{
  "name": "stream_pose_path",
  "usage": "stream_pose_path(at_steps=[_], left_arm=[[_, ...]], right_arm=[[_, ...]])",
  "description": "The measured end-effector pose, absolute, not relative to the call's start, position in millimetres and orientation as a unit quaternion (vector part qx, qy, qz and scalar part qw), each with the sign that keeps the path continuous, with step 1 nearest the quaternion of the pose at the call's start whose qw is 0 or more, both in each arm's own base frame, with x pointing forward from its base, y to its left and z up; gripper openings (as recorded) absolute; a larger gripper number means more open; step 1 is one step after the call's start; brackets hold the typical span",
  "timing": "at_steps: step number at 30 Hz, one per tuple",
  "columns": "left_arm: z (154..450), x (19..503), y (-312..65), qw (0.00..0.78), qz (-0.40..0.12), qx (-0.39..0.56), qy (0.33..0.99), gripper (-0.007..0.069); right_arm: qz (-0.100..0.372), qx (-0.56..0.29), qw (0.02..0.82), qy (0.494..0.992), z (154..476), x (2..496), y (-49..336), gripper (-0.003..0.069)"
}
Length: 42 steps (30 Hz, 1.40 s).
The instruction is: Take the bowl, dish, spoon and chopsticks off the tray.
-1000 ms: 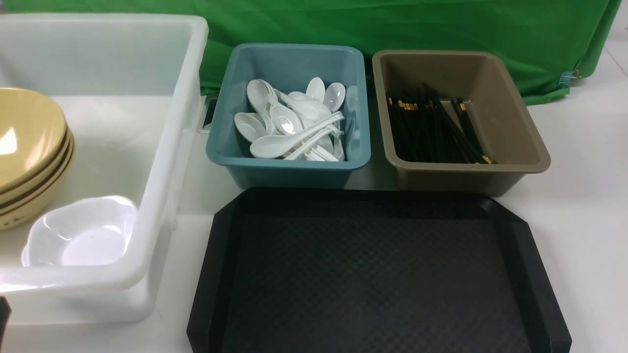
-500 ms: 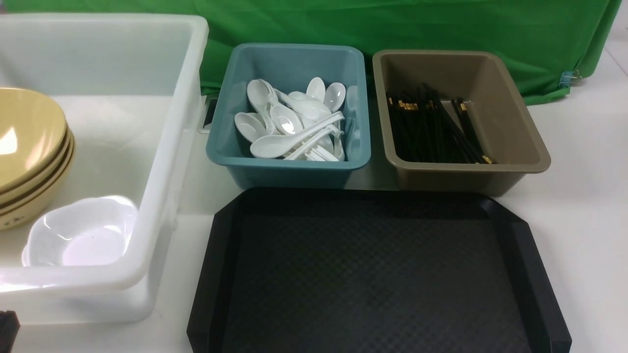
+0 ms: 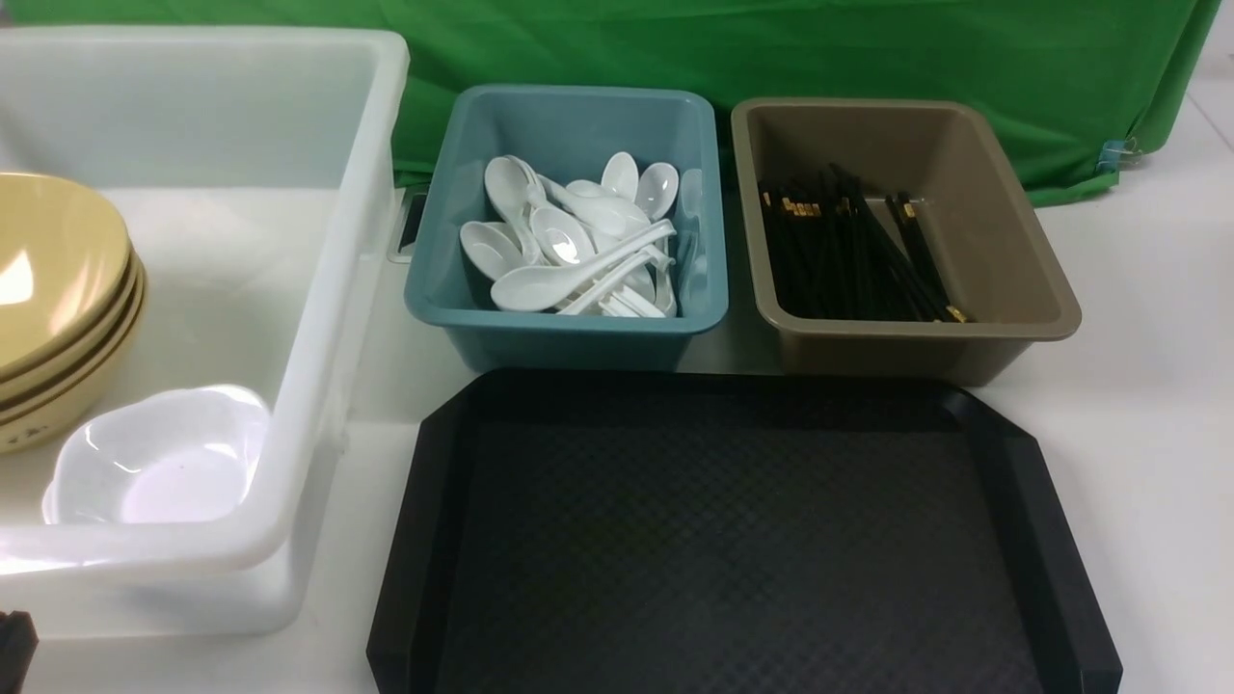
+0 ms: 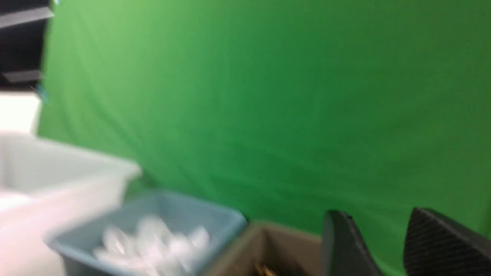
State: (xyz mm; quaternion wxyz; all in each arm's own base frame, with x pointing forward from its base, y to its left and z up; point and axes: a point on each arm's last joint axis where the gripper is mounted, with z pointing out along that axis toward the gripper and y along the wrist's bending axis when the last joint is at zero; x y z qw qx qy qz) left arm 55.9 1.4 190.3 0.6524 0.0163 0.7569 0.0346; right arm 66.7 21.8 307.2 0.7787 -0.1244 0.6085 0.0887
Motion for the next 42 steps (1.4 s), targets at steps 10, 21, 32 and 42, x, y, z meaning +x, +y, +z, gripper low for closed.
stream_pose_path(at_steps=[10, 21, 32, 42], left_arm=[[190.2, 55.9, 1.4, 0.652, 0.038, 0.021, 0.757, 0.0018], [190.0, 55.7, 1.4, 0.651, 0.039, 0.022, 0.758, 0.0018], [190.0, 55.7, 1.4, 0.651, 0.040, 0.022, 0.758, 0.0018], [190.0, 55.7, 1.6, 0.651, 0.044, 0.026, 0.758, 0.0018]], right_arm=[[-0.061, -0.072, 0.652, 0.752, 191.4, 56.8, -0.2, 0.0241], [-0.055, -0.056, 0.641, 0.764, 187.9, 55.5, -1.0, 0.0241], [-0.054, -0.055, 0.641, 0.764, 187.9, 55.5, -1.0, 0.0241], [-0.054, -0.055, 0.641, 0.764, 187.9, 55.5, -1.0, 0.0242]])
